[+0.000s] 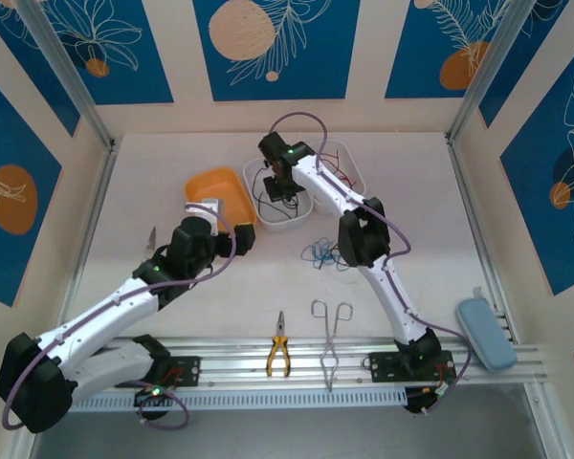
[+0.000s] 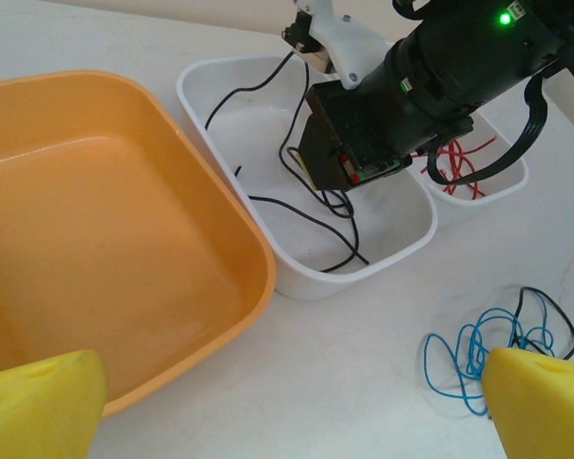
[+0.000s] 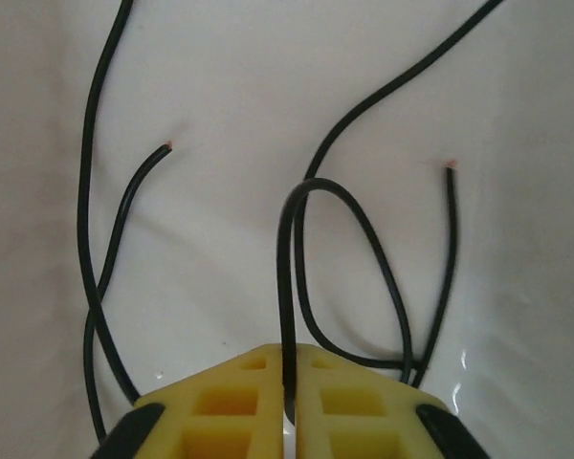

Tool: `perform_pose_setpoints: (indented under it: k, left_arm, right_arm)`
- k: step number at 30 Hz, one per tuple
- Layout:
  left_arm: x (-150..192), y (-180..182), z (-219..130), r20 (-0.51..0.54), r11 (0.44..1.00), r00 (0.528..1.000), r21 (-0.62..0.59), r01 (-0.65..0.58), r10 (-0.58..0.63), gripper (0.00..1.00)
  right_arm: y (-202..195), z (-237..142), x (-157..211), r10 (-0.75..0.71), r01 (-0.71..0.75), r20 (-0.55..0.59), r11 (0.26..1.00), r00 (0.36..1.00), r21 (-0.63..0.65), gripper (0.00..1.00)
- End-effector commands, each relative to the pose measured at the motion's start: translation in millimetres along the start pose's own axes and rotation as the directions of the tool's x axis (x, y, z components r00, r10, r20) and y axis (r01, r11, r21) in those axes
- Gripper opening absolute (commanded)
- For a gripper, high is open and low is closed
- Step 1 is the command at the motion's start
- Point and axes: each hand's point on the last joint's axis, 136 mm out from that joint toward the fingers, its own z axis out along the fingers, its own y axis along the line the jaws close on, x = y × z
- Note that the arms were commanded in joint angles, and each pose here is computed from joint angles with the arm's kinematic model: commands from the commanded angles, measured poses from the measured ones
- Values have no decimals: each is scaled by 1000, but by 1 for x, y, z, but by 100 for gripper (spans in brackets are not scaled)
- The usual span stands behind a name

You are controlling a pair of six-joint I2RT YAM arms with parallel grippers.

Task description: Untangle the cables

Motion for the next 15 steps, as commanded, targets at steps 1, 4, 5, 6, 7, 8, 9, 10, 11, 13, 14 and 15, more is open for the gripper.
perform_pose_setpoints:
  k: [1, 4, 5, 6, 7, 8, 9, 10, 11, 13, 14, 15]
  left_arm:
    - [1, 4, 2, -6, 1000, 1000, -9, 17, -17, 100]
    - [0, 5, 0, 1, 1000, 1000, -17, 13, -13, 100]
    - [-1, 6, 0, 4, 1000, 1000, -18, 13, -13, 100]
    - [-1, 5, -1, 7, 1000, 1000, -16, 14, -13, 100]
    - [-3, 5, -2, 12, 1000, 1000, -12, 15, -15, 100]
    - [-3, 3, -3, 14, 1000, 1000, -4, 16, -16, 100]
    - [-3, 3, -3, 18, 1000, 1000, 0, 17, -17, 100]
    - [-3, 3, -3, 19, 1000, 1000, 3, 17, -17, 100]
    - [-4, 2, -3, 19, 1000, 1000, 5, 17, -17, 100]
    - [-4, 2, -3, 16, 1000, 1000, 6, 17, -17, 100]
    - [-3, 2, -3, 16, 1000, 1000, 5, 17, -17, 100]
    - [-3, 2, -3, 13, 1000, 1000, 5, 17, -17, 100]
  right_arm:
    - [13, -11, -9, -37, 37, 41, 999, 998, -9, 19]
    - [15, -26, -13, -42, 42, 63, 999, 997, -2, 34]
    - [14, -33, -15, -39, 39, 72, 999, 997, -2, 37]
    - [14, -40, -16, -35, 35, 81, 999, 996, -3, 41]
    - [14, -47, -17, -32, 33, 90, 999, 995, -6, 44]
    - [14, -54, -18, -29, 31, 98, 999, 995, -13, 46]
    - [15, -61, -19, -26, 28, 107, 999, 994, -24, 47]
    - [15, -67, -20, -21, 24, 116, 999, 993, -26, 48]
    - [15, -73, -21, -16, 19, 126, 999, 992, -26, 50]
    - [11, -85, -21, 2, 0, 140, 1000, 990, -14, 51]
    - [7, -90, -21, 14, -14, 145, 1000, 989, 0, 51]
    - [4, -96, -21, 26, -28, 150, 1000, 988, 12, 51]
